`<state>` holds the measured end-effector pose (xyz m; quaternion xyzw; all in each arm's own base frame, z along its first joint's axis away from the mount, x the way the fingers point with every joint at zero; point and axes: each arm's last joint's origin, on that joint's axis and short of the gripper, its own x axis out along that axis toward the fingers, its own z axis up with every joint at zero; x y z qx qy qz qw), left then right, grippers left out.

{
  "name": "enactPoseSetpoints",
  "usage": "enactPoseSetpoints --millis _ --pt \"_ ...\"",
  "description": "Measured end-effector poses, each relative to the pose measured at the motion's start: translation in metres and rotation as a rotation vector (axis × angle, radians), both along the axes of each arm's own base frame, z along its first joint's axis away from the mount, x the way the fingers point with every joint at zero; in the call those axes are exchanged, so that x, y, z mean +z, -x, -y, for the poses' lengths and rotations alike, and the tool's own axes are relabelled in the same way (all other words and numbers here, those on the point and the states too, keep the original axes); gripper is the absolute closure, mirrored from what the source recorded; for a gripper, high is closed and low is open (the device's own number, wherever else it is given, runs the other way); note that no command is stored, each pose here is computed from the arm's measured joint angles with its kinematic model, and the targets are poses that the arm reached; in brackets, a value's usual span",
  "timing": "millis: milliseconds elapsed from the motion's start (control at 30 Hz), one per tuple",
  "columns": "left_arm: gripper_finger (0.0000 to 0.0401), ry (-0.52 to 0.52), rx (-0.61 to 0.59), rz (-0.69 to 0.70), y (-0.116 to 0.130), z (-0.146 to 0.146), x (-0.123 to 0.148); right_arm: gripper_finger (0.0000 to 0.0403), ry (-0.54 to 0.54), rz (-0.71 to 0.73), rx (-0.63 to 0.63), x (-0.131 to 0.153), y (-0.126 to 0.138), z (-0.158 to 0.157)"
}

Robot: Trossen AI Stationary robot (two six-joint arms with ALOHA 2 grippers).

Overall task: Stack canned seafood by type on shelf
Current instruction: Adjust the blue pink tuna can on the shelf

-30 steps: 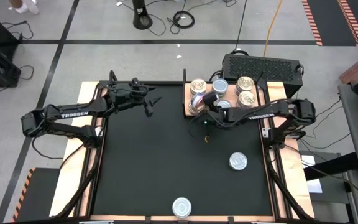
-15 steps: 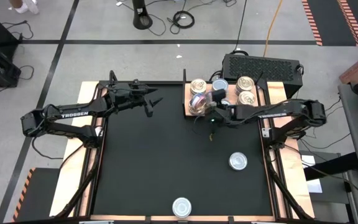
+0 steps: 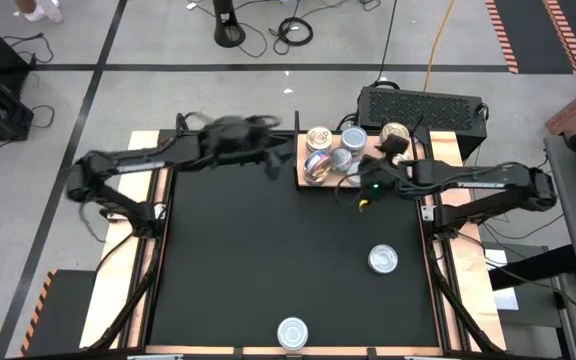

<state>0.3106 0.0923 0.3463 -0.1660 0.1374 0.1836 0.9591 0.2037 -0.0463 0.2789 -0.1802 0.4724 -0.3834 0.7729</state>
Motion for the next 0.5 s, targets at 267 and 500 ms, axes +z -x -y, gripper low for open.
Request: enactPoseSetpoints --millis 267,500 --pt "0.0138 0.136 -0.110 -0.281 -0.086 -0.047 0.005 0.0085 -0.167 0.182 -0.019 0.016 0.026 -0.005" --pt "0.0138 0.259 -0.104 -0.450 -0.127 -0.089 -0.025 0.0085 -0.235 0.271 -0.020 0.027 0.047 -0.009"
